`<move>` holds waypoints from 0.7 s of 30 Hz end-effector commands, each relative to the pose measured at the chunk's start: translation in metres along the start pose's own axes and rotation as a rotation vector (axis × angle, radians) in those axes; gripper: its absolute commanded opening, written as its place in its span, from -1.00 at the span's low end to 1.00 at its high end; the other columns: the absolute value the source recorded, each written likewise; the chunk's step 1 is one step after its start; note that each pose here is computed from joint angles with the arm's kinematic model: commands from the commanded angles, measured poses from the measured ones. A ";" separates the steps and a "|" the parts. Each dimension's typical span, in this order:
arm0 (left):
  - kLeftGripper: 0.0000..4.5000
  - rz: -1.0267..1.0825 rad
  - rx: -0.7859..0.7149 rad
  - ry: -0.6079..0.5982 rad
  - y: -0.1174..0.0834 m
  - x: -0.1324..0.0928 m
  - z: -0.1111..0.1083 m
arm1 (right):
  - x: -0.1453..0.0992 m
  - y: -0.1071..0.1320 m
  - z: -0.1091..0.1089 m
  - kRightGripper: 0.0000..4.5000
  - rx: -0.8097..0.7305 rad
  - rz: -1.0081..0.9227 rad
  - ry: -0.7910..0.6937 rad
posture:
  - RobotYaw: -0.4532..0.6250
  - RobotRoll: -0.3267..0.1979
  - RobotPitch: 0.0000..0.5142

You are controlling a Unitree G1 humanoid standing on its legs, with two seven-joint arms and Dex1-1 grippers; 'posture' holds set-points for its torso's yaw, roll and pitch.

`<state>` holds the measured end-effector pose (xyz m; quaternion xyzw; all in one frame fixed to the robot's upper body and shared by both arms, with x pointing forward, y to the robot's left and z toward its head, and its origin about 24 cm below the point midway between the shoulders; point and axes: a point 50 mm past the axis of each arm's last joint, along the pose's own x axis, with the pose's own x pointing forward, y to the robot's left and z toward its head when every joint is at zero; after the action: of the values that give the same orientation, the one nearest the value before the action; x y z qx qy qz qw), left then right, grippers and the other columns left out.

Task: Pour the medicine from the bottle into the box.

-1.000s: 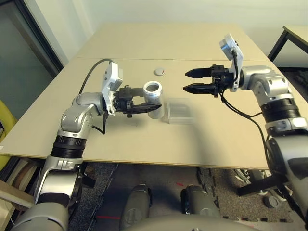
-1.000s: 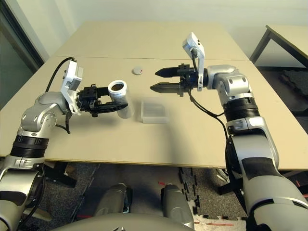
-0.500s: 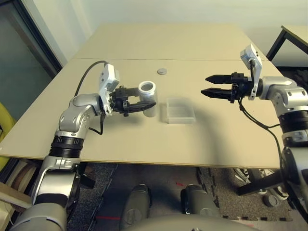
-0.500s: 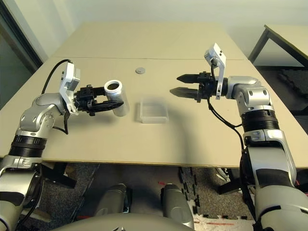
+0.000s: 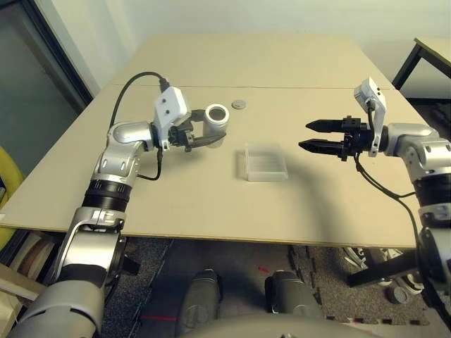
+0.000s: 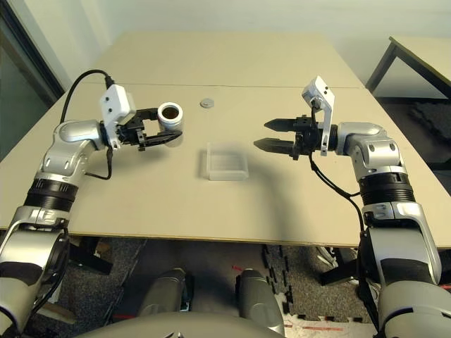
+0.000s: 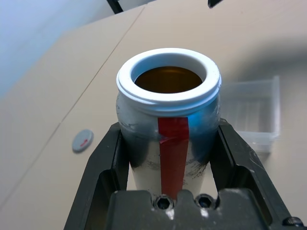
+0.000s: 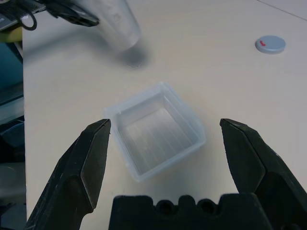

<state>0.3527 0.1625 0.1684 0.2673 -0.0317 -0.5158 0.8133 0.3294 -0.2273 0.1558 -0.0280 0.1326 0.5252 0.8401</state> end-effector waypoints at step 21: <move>0.13 0.025 0.922 0.161 0.002 0.068 0.021 | -0.008 0.021 -0.017 1.00 0.028 0.008 0.007 | -0.23 0.25 -0.99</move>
<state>0.3790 0.1036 0.1743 0.6115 -0.1777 -0.4178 0.6481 0.3054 -0.2263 0.1409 -0.0195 0.1497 0.5298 0.8346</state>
